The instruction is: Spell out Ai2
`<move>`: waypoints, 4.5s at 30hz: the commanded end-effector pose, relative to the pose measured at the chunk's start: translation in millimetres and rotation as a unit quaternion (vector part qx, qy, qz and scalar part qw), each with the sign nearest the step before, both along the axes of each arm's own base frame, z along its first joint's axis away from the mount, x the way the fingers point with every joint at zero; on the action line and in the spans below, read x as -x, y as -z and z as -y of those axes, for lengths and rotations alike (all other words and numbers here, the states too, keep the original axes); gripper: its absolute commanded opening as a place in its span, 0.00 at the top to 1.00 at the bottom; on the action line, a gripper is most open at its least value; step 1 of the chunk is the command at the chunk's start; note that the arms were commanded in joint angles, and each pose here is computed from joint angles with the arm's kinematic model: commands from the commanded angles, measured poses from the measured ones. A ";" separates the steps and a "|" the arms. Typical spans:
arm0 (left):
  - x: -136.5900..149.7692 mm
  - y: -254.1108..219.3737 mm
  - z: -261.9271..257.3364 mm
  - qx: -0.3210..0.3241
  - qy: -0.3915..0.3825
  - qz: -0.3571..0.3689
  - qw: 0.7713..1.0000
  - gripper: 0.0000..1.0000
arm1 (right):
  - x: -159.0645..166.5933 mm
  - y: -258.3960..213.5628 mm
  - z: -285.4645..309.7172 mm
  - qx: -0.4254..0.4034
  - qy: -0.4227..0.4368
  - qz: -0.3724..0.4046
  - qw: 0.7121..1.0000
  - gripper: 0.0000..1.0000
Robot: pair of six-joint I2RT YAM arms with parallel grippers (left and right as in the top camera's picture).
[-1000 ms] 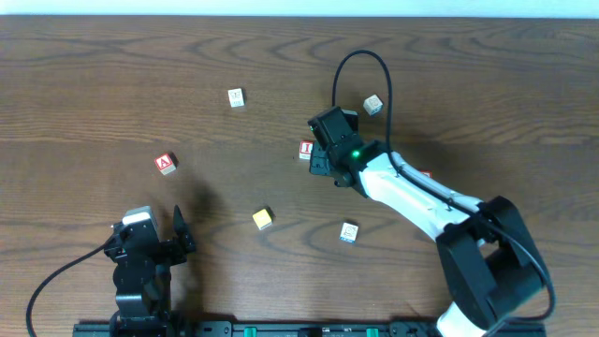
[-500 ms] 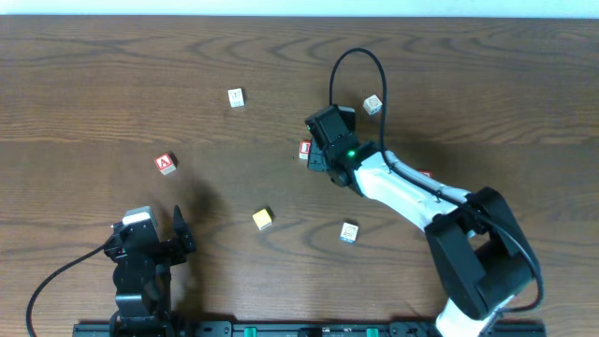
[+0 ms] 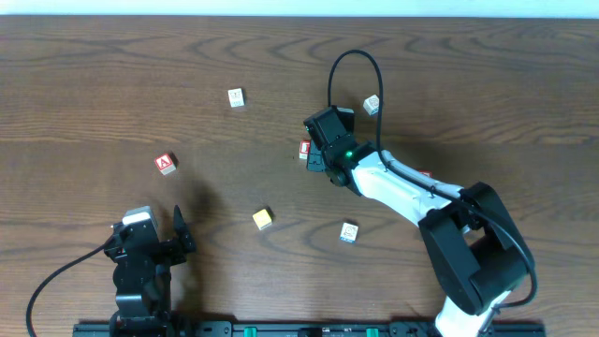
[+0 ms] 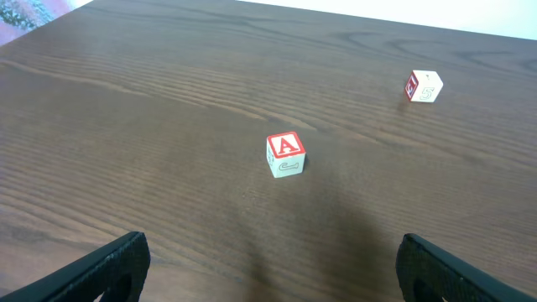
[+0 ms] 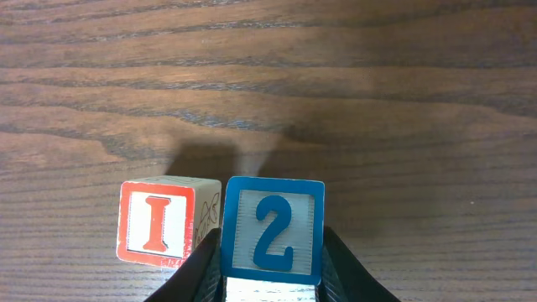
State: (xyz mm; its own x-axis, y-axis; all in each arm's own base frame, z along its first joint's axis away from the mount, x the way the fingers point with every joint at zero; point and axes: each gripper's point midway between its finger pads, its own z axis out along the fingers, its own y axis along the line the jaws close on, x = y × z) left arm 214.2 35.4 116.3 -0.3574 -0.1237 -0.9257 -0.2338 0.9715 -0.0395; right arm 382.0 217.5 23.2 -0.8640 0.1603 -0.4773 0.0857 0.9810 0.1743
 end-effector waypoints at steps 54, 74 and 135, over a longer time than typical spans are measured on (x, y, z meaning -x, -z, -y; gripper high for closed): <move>1.1 8.7 -3.4 0.000 -0.011 -0.008 1.000 0.05 | -20.4 3.7 14.1 0.027 0.027 0.038 0.999 0.59; 1.1 8.7 -3.4 0.000 -0.011 -0.008 1.000 0.05 | -26.5 -28.5 40.1 -0.006 0.050 0.015 0.999 0.99; 1.1 8.8 -3.4 0.000 -0.011 -0.009 1.000 0.05 | -30.1 -21.4 70.4 0.021 0.054 -0.016 0.998 0.99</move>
State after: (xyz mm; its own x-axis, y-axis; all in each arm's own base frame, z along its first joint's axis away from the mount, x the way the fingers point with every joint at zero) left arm 214.2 35.4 116.3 -0.3574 -0.1237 -0.9257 -0.2338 0.9715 -0.0395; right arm 389.0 167.2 6.6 -0.9056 0.2190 -0.3632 0.1788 0.9737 0.1413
